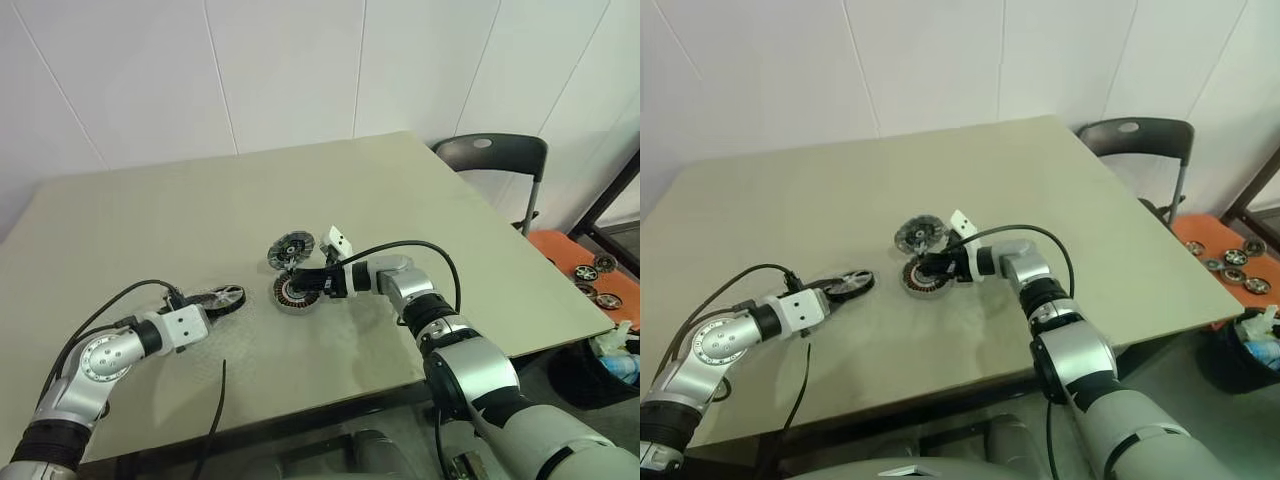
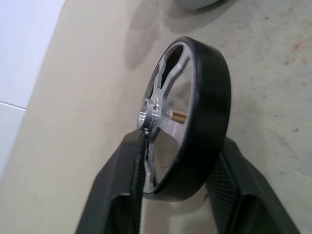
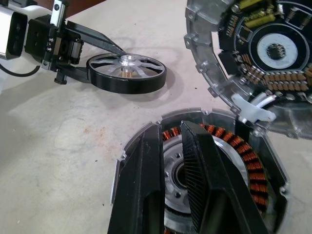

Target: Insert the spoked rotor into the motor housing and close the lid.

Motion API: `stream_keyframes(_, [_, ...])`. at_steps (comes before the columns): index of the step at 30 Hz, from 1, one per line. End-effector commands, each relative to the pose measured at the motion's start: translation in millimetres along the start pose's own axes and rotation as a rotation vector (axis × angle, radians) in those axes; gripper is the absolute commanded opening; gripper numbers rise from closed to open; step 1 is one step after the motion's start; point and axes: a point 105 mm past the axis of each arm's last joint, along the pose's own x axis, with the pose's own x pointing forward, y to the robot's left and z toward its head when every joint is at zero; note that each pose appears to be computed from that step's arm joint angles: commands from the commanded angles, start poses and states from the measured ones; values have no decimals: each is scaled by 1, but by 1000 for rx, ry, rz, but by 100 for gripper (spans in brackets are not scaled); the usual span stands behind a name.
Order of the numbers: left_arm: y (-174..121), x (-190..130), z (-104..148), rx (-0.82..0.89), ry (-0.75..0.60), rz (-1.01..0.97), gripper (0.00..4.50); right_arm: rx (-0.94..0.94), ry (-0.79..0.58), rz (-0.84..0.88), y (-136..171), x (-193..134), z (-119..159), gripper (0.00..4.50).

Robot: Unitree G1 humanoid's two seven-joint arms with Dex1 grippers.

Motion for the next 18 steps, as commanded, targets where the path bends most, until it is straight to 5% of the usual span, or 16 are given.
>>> stream_keyframes(1, [-1, 2, 1, 16, 3, -16, 190, -32, -16, -2, -1, 0, 9, 65])
stream_keyframes(10, [-3, 1, 5, -10, -23, -35, 190, -30, -16, -3, 0, 1, 8, 65])
stream_keyframes(16, [10, 0, 7, 40, -22, 21, 59, -33, -15, -3, 0, 2, 9, 65])
stream_keyframes(18, [14, 0, 9, 61, -35, 42, 59, -33, -15, -3, 0, 3, 9, 65])
